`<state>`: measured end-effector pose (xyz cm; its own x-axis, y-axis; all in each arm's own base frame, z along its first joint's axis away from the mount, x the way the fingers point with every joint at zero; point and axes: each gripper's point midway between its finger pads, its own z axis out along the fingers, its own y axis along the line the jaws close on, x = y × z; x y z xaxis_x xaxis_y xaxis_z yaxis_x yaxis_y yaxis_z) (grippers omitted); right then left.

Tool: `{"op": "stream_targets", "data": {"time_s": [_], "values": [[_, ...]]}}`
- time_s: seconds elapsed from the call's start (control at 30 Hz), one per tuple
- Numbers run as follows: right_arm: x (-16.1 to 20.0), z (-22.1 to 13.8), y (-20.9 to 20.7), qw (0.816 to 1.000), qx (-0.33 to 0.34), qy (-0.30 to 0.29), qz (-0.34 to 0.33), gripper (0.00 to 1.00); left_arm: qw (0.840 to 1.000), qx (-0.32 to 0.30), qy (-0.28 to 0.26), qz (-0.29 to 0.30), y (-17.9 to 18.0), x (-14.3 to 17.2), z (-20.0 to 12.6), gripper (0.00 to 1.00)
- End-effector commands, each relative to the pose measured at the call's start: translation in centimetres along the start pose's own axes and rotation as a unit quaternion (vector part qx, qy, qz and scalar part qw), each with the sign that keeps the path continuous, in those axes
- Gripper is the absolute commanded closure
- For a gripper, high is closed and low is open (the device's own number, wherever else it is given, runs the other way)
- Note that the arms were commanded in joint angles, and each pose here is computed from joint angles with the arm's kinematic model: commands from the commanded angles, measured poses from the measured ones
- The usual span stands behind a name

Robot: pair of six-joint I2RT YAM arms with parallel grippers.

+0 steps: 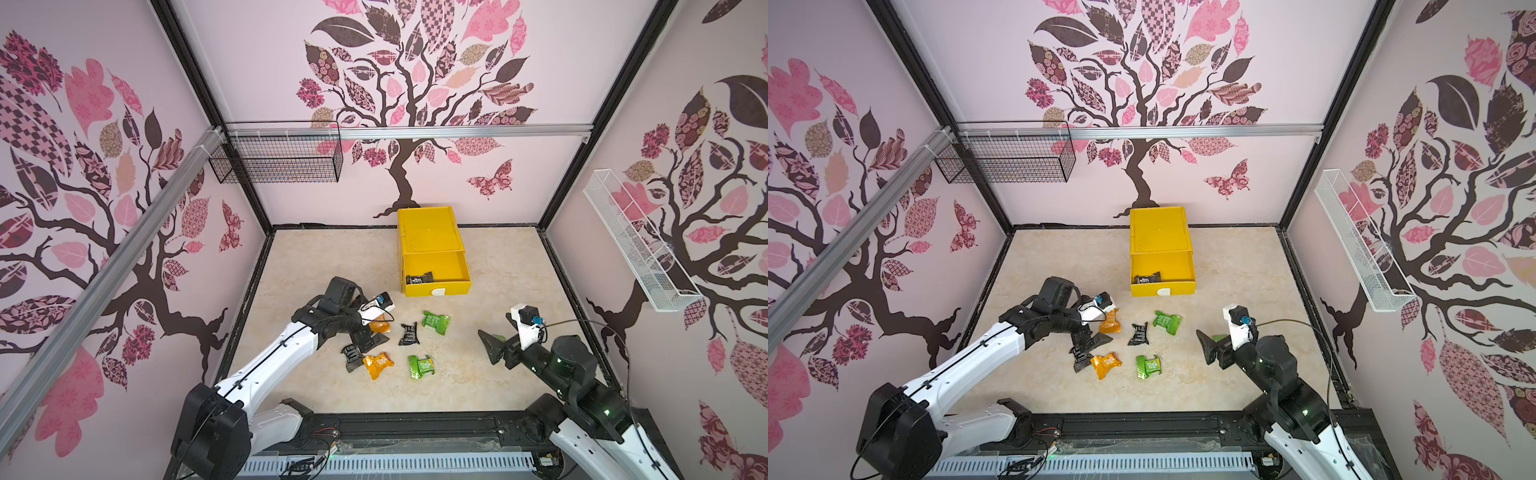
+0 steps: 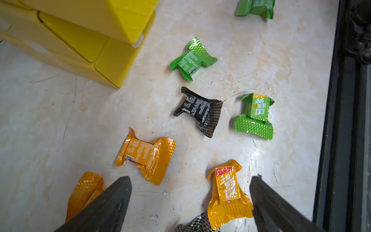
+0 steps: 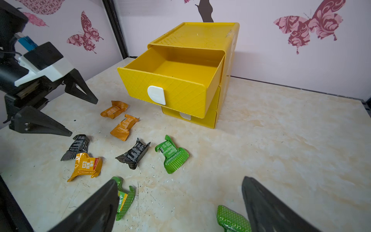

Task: Place the cookies into the drawer by color
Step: Pick up the cookie at the center of the board.

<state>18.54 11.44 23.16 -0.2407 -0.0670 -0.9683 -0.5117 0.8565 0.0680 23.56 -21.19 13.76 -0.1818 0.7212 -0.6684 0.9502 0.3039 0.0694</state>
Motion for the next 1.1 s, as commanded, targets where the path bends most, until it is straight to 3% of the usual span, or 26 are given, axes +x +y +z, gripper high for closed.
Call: {"op": "stream_targets", "data": {"time_s": [0.0,0.13,0.33,0.83,1.07], "values": [[-1.7,-0.8,0.2,0.999,-0.004,-0.038,-0.02,0.01,0.994,0.05,0.03,0.088,-2.6,0.8,0.9,0.03],[-1.2,-0.4,0.7,0.999,-0.02,-0.028,-0.021,0.01,0.988,0.057,0.044,0.136,-3.1,0.8,2.0,0.07],[-0.9,-0.1,1.0,0.999,-0.028,-0.024,-0.021,0.01,0.975,0.037,0.054,0.213,-2.9,0.1,4.8,0.22],[-1.2,-0.4,0.6,0.999,-0.018,-0.036,-0.023,0.01,0.965,0.011,0.025,0.26,-3.1,-2.3,10.3,0.42],[-1.3,-0.4,0.4,0.999,-0.012,-0.039,-0.023,0.01,0.96,0.016,0.024,0.278,-3.6,-1.9,12.0,0.49]]}}
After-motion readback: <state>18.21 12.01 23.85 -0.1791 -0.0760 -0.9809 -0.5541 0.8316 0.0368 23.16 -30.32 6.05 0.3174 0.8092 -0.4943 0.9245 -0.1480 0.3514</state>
